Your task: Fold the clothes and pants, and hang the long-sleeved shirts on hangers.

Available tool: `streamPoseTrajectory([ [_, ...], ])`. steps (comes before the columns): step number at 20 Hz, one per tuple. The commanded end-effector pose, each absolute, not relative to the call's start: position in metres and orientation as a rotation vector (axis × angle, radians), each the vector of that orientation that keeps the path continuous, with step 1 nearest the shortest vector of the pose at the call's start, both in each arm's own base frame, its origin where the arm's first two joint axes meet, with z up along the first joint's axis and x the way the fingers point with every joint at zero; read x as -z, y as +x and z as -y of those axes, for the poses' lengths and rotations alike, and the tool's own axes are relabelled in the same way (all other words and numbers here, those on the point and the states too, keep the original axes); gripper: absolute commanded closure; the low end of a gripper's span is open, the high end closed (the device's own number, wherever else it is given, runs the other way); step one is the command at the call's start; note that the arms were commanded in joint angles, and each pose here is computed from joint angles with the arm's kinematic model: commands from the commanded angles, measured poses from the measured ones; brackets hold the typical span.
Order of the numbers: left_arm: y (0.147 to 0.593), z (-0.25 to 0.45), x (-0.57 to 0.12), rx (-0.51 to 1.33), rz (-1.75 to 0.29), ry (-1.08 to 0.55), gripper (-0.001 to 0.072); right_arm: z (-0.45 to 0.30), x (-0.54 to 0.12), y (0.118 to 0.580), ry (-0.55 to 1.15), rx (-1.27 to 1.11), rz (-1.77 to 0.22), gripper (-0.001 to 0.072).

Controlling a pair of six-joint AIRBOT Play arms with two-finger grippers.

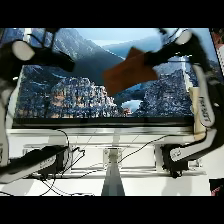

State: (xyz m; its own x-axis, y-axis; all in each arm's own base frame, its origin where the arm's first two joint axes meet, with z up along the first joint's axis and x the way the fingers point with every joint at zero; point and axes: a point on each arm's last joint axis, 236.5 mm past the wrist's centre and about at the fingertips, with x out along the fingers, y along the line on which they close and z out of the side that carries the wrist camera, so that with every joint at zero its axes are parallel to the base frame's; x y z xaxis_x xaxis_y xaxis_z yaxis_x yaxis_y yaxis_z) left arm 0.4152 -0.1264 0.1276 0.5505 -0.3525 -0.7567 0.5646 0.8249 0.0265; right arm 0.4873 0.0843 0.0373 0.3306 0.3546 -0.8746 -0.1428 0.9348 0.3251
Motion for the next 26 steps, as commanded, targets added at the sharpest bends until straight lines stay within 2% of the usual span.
streamPoseTrajectory([
  [1, 0.394, 0.093, -0.178, 0.461, -0.731, 0.346, 0.0692, 0.043, -0.114, 0.468, 0.302, 0.124, -1.051, 0.0695],
  [4, 0.383, 0.099, -0.199, 0.477, -0.677, 0.322, 0.0692, 0.147, -0.15, 0.388, 0.518, 0.556, -1.036, 0.0695],
  [7, 0.381, 0.106, -0.203, 0.5, -0.666, 0.293, 0.0692, 0.207, -0.163, 0.292, 0.762, 0.93, -1.044, 0.0694],
  [11, 0.381, 0.108, -0.203, 0.506, -0.666, 0.285, 0.0692, 0.233, -0.163, 0.223, 0.92, 1.123, -1.085, 0.0692],
  [13, 0.381, 0.108, -0.203, 0.506, -0.666, 0.285, 0.0692, 0.239, -0.162, 0.21, 0.914, 1.131, -1.112, 0.068],
  [14, 0.381, 0.108, -0.203, 0.506, -0.666, 0.285, 0.0692, 0.242, -0.162, 0.206, 0.91, 1.141, -1.113, 0.0646],
  [15, 0.381, 0.108, -0.203, 0.506, -0.666, 0.285, 0.0692, 0.245, -0.162, 0.203, 0.913, 1.152, -1.109, 0.0485],
  [17, 0.381, 0.108, -0.203, 0.506, -0.666, 0.285, 0.0692, 0.249, -0.163, 0.202, 0.914, 1.158, -1.094, 0.0045],
  [18, 0.381, 0.108, -0.203, 0.506, -0.666, 0.285, 0.0692, 0.251, -0.164, 0.205, 0.904, 1.149, -1.084, 0.0029],
  [22, 0.381, 0.108, -0.203, 0.506, -0.666, 0.285, 0.0692, 0.257, -0.167, 0.223, 0.836, 1.068, -1.05, 0.0034],
  [23, 0.381, 0.108, -0.203, 0.506, -0.666, 0.285, 0.0692, 0.257, -0.169, 0.232, 0.813, 1.017, -1.037, 0.0111],
  [24, 0.381, 0.108, -0.203, 0.506, -0.666, 0.285, 0.0692, 0.255, -0.17, 0.242, 0.794, 0.962, -1.024, 0.0368],
  [25, 0.381, 0.108, -0.203, 0.506, -0.666, 0.285, 0.0692, 0.253, -0.172, 0.251, 0.796, 0.937, -1.006, 0.0582],
  [26, 0.381, 0.108, -0.203, 0.506, -0.666, 0.285, 0.0692, 0.247, -0.174, 0.264, 0.793, 0.893, -0.985, 0.0629],
])
